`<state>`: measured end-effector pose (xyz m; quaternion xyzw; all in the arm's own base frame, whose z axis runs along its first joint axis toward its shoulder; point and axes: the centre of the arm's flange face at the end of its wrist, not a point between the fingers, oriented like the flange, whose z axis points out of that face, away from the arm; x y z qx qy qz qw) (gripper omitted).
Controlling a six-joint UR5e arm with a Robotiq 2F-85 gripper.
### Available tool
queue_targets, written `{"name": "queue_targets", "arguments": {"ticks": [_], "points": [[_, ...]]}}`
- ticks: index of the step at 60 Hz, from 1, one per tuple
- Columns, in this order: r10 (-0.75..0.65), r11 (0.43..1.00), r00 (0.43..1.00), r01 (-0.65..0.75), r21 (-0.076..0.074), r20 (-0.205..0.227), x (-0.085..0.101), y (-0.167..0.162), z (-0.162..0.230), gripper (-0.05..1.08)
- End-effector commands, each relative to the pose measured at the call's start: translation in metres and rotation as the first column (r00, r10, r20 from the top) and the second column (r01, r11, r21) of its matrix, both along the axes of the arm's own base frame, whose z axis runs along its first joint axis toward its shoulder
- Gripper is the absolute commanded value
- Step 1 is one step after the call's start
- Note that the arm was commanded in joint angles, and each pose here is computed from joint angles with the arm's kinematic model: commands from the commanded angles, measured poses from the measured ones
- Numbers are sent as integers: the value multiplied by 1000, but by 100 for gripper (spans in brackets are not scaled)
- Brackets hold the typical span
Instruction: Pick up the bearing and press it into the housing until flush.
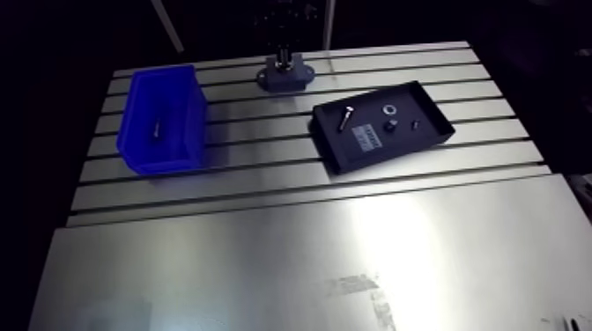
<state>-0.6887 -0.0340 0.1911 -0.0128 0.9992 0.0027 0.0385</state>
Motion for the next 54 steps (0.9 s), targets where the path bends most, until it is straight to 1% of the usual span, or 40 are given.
{"name": "queue_targets", "arguments": {"ticks": [1,29,54], "points": [[0,1000,1000,0,0,5,0,0,-3,108],[2,1000,1000,-2,0,4,0,-1,-3,108],[4,1000,1000,-4,1,15,3,-1,-8,107]]}}
